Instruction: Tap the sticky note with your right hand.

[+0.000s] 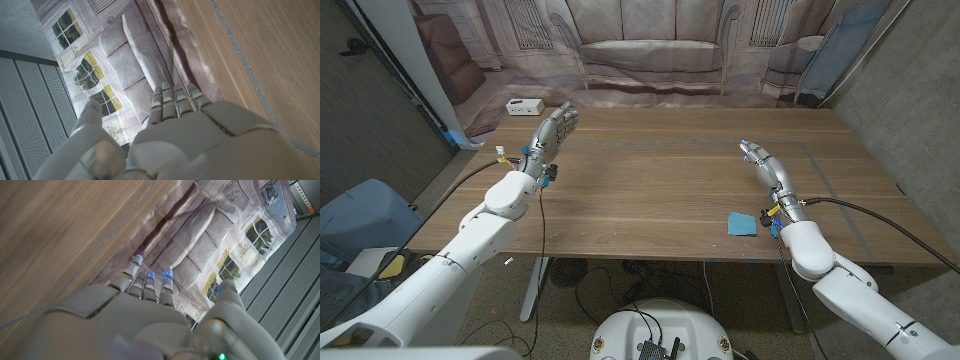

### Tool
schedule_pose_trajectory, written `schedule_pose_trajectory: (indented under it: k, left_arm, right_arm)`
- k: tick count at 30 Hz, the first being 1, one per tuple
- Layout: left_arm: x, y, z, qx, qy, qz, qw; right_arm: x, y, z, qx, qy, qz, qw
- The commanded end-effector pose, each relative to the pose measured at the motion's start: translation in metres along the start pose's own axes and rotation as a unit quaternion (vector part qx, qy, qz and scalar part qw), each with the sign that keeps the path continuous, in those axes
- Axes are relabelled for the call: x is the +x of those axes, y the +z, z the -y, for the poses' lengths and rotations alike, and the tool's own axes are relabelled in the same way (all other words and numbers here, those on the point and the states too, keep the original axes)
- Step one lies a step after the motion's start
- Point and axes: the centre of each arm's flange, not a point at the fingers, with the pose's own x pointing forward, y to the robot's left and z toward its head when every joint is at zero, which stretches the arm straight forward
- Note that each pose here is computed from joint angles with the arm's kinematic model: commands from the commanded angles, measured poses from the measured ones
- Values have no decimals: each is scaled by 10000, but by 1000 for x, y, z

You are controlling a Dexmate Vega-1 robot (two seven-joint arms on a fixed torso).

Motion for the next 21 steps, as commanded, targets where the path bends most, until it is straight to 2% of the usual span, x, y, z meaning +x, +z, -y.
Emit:
schedule_pose_trajectory:
  k: [1,7,11,21]
  left_arm:
    - [0,0,6,6,1,-25,10000]
    - [2,1,7,16,-38,-19,10000]
    - [5,-1,7,-83,-46,-39,9999]
    - [11,-7,5,-219,-77,-103,9997]
  right_arm:
    - [20,-3,11,689,116,105,9975]
    - [32,-5,14,944,77,194,9953]
    - [44,-9,12,1315,171,226,9909]
    - [62,-18,6,1949,249,210,9803]
